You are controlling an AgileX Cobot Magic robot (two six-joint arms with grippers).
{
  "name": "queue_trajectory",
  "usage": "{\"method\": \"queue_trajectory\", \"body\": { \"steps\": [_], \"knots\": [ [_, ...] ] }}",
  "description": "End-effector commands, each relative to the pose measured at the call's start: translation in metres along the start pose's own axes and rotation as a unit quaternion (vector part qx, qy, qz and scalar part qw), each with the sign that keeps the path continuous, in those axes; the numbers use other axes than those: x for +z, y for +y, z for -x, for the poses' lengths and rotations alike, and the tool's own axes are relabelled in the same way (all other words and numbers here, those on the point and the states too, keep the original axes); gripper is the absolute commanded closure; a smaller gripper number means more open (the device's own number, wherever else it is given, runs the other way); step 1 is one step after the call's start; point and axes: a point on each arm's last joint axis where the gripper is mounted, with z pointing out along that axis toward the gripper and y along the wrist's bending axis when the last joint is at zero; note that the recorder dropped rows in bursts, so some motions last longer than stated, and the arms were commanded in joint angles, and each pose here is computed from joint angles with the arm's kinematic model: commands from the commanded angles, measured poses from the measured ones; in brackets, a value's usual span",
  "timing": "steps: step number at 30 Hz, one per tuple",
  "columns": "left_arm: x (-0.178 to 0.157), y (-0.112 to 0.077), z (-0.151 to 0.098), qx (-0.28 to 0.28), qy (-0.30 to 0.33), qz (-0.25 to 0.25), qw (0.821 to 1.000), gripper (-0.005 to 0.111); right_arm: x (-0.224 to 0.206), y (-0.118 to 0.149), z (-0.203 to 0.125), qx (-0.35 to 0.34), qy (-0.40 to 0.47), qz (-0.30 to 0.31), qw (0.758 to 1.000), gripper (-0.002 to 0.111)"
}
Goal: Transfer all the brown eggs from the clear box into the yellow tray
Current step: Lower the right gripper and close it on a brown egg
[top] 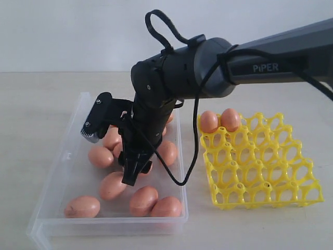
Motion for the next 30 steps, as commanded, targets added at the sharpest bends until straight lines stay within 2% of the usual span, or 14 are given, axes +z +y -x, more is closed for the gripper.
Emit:
{"method": "queue_trajectory", "body": {
  "steps": [1,14,16,19,20,22,30],
  "knots": [
    [0.000,0.000,-0.001,-0.009,0.000,-0.001,1.000,0.103,0.015,0.001,-0.004,-0.018,0.017,0.011,1.000,0.049],
    [0.000,0.000,-0.001,-0.009,-0.001,-0.001,1.000,0.103,0.030,0.002,-0.006,-0.044,0.018,0.010,0.999,0.050],
    [0.000,0.000,-0.001,-0.009,-0.001,-0.001,1.000,0.103,0.030,0.002,-0.006,-0.044,0.018,0.010,0.999,0.060],
    [0.000,0.000,-0.001,-0.009,-0.001,-0.001,1.000,0.103,0.030,0.001,-0.006,-0.048,0.017,0.008,0.999,0.094],
    [0.000,0.000,-0.001,-0.009,-0.001,-0.001,1.000,0.103,0.030,0.001,-0.005,-0.049,0.014,0.006,0.999,0.109],
    [0.000,0.000,-0.001,-0.009,0.000,-0.001,1.000,0.103,0.030,0.000,-0.003,-0.038,0.004,-0.002,0.999,0.108],
    [0.000,0.000,-0.001,-0.009,-0.001,-0.001,1.000,0.103,0.016,-0.018,0.007,0.081,-0.072,-0.053,0.993,0.109]
  ]
}}
